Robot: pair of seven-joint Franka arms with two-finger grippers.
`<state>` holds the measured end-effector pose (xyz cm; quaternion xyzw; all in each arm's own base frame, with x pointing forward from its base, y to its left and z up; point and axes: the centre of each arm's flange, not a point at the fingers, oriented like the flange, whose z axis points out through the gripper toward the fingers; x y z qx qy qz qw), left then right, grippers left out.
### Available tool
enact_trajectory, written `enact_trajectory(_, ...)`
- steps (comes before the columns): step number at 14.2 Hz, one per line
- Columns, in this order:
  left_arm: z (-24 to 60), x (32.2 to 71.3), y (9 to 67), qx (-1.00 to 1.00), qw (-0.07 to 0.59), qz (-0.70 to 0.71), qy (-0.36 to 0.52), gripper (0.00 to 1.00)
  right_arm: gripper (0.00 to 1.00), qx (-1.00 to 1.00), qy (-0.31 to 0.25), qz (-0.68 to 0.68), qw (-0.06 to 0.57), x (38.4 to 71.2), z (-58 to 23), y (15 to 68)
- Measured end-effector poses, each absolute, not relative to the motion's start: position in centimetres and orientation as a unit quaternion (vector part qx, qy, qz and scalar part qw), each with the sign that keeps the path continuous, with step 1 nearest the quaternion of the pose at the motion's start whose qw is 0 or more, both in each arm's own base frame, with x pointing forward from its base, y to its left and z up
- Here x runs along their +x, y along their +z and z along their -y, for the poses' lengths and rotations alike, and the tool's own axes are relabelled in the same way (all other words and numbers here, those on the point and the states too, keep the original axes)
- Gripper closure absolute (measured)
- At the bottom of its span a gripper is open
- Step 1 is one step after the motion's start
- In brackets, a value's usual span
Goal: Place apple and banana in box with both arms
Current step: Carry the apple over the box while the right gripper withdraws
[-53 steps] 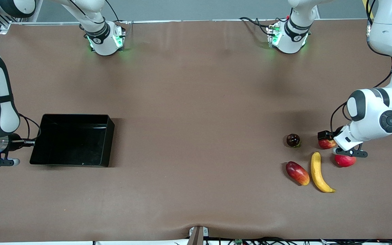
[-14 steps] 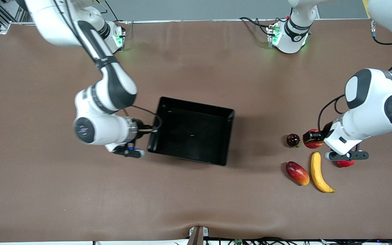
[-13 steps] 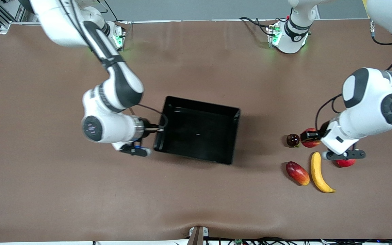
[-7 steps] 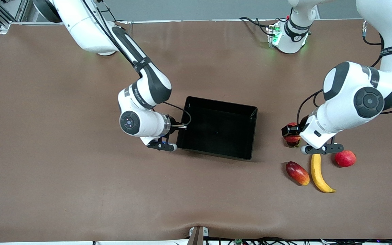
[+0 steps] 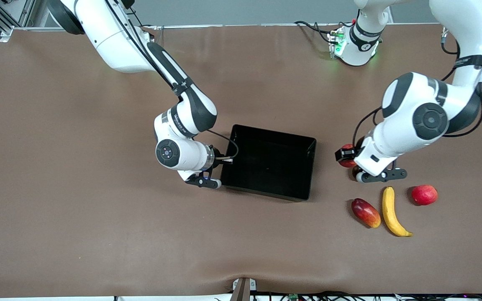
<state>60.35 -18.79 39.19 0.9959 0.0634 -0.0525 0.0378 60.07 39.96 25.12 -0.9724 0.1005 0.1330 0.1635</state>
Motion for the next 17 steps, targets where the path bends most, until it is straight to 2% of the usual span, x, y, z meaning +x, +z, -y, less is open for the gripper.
enact_trajectory(4,22.7,58.5,38.2,0.994,0.043,-0.083,-0.052,0.31,0.44,-0.974,0.115,-0.091,0.175,61.2,-39.7,27.4)
enact_trajectory(8,27.8,56.5,38.0,0.994,0.046,-0.086,-0.045,0.31,0.02,-0.977,0.141,-0.071,0.145,63.2,-36.2,33.3)
enact_trajectory(12,30.1,55.3,35.6,0.998,0.027,-0.050,-0.036,0.31,0.00,-0.973,0.157,-0.094,0.140,66.8,-27.7,41.0)
enact_trajectory(14,30.9,55.2,33.6,0.999,0.018,-0.030,-0.033,0.31,0.00,-0.971,0.145,-0.118,0.149,68.4,-22.5,43.6)
enact_trajectory(17,32.1,55.0,30.4,0.999,0.020,-0.007,-0.035,0.31,0.00,-0.973,0.123,-0.137,0.138,69.1,-15.5,47.5)
